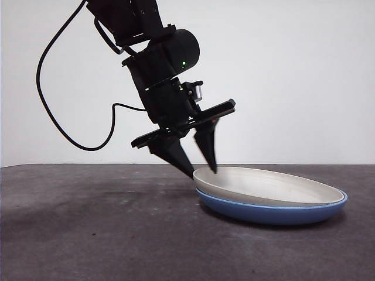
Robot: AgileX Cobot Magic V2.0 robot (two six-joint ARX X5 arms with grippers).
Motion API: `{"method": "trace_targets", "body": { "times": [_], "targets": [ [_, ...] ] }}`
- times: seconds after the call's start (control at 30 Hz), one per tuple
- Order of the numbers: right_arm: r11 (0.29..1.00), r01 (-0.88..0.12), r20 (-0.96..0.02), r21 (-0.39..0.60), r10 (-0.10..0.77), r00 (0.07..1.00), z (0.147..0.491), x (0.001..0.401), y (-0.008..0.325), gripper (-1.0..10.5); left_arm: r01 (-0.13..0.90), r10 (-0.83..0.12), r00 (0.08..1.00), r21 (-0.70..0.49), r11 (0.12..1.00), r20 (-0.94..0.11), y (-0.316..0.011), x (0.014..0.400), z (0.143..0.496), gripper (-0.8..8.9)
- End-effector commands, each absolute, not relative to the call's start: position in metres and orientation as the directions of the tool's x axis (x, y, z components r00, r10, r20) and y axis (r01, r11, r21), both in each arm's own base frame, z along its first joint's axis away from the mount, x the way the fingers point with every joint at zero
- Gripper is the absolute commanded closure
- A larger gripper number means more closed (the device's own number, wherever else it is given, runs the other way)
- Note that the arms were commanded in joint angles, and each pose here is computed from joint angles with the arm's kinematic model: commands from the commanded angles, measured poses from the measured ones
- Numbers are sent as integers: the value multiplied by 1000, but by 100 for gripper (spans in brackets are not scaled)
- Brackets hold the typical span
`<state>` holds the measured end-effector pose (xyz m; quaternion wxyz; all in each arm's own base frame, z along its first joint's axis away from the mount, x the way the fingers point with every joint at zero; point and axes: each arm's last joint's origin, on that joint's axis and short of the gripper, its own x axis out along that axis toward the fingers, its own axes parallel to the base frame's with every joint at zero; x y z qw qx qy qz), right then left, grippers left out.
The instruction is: Pick up the white plate, put it on the blue plate, put it on desk
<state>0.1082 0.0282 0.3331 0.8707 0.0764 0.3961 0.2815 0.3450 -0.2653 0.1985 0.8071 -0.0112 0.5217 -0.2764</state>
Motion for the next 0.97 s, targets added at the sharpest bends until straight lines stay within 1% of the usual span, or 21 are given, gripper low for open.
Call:
{"method": "trace_targets", "body": {
  "times": [0.03, 0.23, 0.4, 0.57, 0.7, 0.83, 0.97],
  "targets": [
    [827, -436, -632, 355, 556, 540, 339, 109, 29, 480, 455, -472, 301, -311, 835, -829, -277, 345, 198, 477],
    [827, -436, -633, 355, 556, 540, 339, 109, 29, 480, 475, -481, 301, -308, 824, -823, -277, 343, 210, 477],
    [827, -436, -633, 354, 555, 540, 339, 109, 29, 480, 510, -500, 338, -291, 809, -797, -265, 336, 244, 478],
    [828, -436, -633, 354, 555, 540, 339, 109, 29, 480, 551, -529, 407, -262, 792, -745, -239, 321, 297, 478],
    [828, -435, -633, 354, 555, 540, 339, 109, 29, 480, 571, -549, 473, -235, 787, -689, -210, 301, 342, 478],
    [828, -435, -633, 353, 554, 540, 339, 109, 29, 480, 581, -549, 523, -199, 790, -653, -181, 280, 376, 478],
    [828, -435, -633, 353, 554, 541, 339, 109, 29, 480, 553, -531, 558, -191, 811, -638, -153, 262, 396, 478]
  ]
}}
